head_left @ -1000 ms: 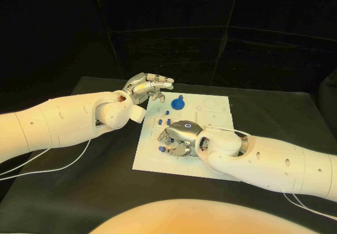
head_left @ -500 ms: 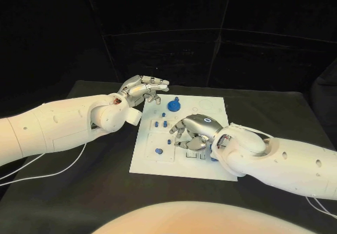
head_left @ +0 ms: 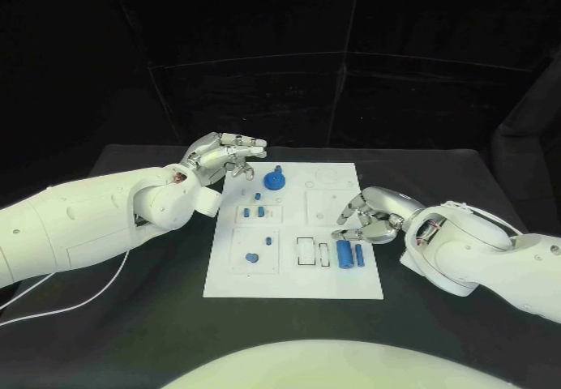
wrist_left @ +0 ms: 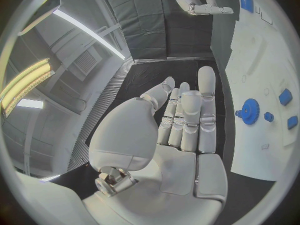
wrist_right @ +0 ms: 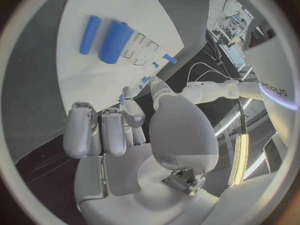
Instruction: Assemble the parts on the task board
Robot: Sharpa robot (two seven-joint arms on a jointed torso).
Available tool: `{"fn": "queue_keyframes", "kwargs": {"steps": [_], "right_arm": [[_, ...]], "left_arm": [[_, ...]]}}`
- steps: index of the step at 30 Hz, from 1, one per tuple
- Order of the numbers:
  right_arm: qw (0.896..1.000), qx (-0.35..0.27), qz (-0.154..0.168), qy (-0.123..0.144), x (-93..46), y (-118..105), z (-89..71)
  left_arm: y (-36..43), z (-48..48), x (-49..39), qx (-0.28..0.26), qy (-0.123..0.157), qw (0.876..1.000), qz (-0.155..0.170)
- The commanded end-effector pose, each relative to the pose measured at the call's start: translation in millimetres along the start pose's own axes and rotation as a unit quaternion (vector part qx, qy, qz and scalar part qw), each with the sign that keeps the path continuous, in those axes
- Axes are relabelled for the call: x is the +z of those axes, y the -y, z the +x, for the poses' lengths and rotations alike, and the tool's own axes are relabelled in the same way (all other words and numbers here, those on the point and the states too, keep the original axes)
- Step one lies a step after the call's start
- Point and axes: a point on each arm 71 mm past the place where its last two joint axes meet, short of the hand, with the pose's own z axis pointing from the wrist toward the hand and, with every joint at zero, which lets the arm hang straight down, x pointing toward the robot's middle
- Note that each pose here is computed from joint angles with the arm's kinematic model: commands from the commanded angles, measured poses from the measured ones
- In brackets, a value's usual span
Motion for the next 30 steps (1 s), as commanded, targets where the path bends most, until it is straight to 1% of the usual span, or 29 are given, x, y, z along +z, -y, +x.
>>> {"fn": "queue_keyframes", "kwargs": {"steps": [1,5,9,14,20,24,30], "right_arm": [[0.997,0.003,0.074,-0.015,-6.1,10.8,1.0],[0.994,-0.014,0.103,-0.015,-13.4,18.2,3.2],[0.993,-0.024,0.113,-0.022,-15.1,18.9,7.8],[0.992,-0.032,0.115,-0.033,-14.4,16.4,16.8],[0.993,-0.034,0.107,-0.041,-10.0,10.0,26.6],[0.992,-0.038,0.108,-0.045,-7.2,9.9,30.5],[0.989,-0.056,0.124,-0.056,-3.0,16.7,36.2]], "left_arm": [[1.0,1.6,-0.1,-0.004,-0.007,1.000,0.002],[0.9,1.1,-0.6,-0.004,-0.007,1.000,0.002],[0.6,1.2,-0.9,-0.005,-0.007,1.000,0.002],[0.5,1.0,-1.2,-0.005,-0.007,1.000,0.001],[0.2,0.9,-1.4,-0.005,-0.007,1.000,0.001],[-0.1,1.0,-1.5,-0.005,-0.008,1.000,0.000],[-0.3,0.7,-1.9,-0.006,-0.008,1.000,0.000]]}}
